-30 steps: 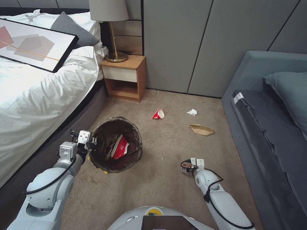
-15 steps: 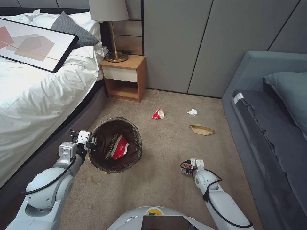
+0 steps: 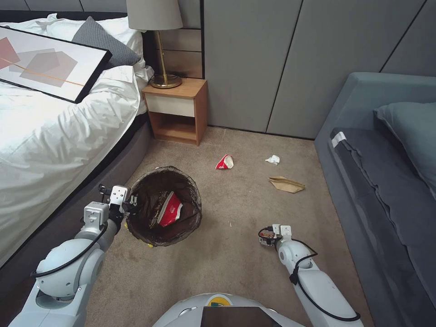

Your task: Pick up the trash bin, then pick up the garbage from the floor and place it into the trash bin.

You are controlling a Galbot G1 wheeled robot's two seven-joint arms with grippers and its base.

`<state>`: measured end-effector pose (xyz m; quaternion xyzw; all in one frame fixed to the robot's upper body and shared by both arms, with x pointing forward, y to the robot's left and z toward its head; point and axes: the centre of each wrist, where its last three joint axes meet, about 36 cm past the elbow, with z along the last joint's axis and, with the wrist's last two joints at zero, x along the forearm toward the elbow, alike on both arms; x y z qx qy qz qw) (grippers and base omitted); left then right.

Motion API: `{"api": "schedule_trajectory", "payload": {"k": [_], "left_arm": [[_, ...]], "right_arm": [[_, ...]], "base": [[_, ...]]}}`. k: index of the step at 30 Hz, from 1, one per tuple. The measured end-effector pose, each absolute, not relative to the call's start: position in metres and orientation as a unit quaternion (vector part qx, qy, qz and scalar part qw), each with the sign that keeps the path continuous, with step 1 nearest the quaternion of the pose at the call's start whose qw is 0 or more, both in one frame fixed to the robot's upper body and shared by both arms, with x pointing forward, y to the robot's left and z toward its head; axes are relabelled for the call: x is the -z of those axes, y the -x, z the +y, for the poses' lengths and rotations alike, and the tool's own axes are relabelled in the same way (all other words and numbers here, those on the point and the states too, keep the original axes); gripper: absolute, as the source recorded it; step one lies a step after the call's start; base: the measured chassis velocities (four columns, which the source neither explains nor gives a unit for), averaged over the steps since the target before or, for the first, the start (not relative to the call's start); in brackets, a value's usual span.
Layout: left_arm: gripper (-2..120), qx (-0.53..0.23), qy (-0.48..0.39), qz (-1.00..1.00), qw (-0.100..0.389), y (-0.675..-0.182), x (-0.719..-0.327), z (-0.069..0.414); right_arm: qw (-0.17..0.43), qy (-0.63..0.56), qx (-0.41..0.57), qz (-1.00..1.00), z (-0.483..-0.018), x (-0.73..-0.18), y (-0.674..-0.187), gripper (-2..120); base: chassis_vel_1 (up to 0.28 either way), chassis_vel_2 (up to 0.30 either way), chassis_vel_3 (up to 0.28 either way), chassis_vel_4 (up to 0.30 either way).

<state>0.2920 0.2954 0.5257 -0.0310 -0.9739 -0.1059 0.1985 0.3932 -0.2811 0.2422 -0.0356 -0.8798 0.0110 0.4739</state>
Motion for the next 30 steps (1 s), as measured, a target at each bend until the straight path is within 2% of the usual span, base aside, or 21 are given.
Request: {"api": "schedule_trajectory", "payload": {"k": [25,28,30], "left_arm": [[0,0.106,0.03,-0.974,0.199,-0.294,-0.525,0.297],[0,0.106,0.03,-0.974,0.199,-0.294,-0.524,0.296],[0,0.106,0.03,-0.974,0.199,-0.294,-0.525,0.296]], "right_arm": [[0.479,0.04,-0.012,-0.877,-0.282,-0.231,-0.403,100],[0.48,0.04,-0.011,-0.876,-0.282,-0.23,-0.403,99],[0.481,0.041,-0.011,-0.876,-0.283,-0.229,-0.403,93]], "base": [[0.0,0.0,0.0,0.0],[0.0,0.0,0.0,0.0],[0.0,0.0,0.0,0.0]]}}
